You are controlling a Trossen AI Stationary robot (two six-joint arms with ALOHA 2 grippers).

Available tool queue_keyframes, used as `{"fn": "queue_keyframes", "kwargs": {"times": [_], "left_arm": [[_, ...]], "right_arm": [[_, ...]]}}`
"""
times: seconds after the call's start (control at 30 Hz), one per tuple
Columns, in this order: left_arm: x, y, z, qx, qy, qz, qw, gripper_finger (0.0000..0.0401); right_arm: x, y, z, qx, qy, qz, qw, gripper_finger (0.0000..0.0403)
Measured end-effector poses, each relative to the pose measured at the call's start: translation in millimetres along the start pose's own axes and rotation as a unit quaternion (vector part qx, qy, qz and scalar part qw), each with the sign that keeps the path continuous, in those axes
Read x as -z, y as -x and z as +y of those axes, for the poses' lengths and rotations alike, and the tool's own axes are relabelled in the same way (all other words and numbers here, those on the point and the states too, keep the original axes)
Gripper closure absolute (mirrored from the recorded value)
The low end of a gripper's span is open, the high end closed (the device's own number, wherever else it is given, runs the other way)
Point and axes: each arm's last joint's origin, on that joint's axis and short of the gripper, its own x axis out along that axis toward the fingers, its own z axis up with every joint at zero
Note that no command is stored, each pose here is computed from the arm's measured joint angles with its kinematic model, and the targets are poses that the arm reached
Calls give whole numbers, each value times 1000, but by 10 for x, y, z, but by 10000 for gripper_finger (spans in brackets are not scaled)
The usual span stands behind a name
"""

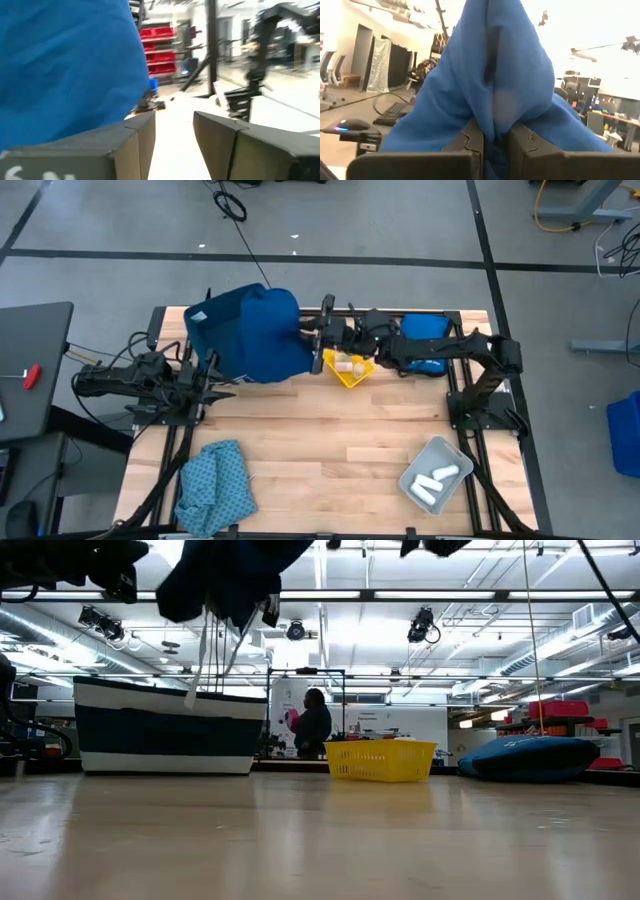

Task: Pick & place medical supplies in basket/bin
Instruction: Put the dark blue patient gown into the blue bin

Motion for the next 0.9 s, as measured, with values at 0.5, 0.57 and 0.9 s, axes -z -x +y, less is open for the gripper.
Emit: {"fn": "queue_keyframes", "kwargs": {"times": [0.5, 0.57, 0.9], "left_arm": [[-151, 135, 142, -211, -29, 71, 975, 266], [-200, 135, 153, -222, -38, 50, 973, 266], [-270, 147, 225, -331, -61, 40, 941, 243]], "right_arm": [[745, -158, -429, 17, -37, -6, 999, 364], [781, -224, -520, 25, -35, -1, 999, 364], [1003, -783, -635, -19, -27, 34, 999, 364]]}}
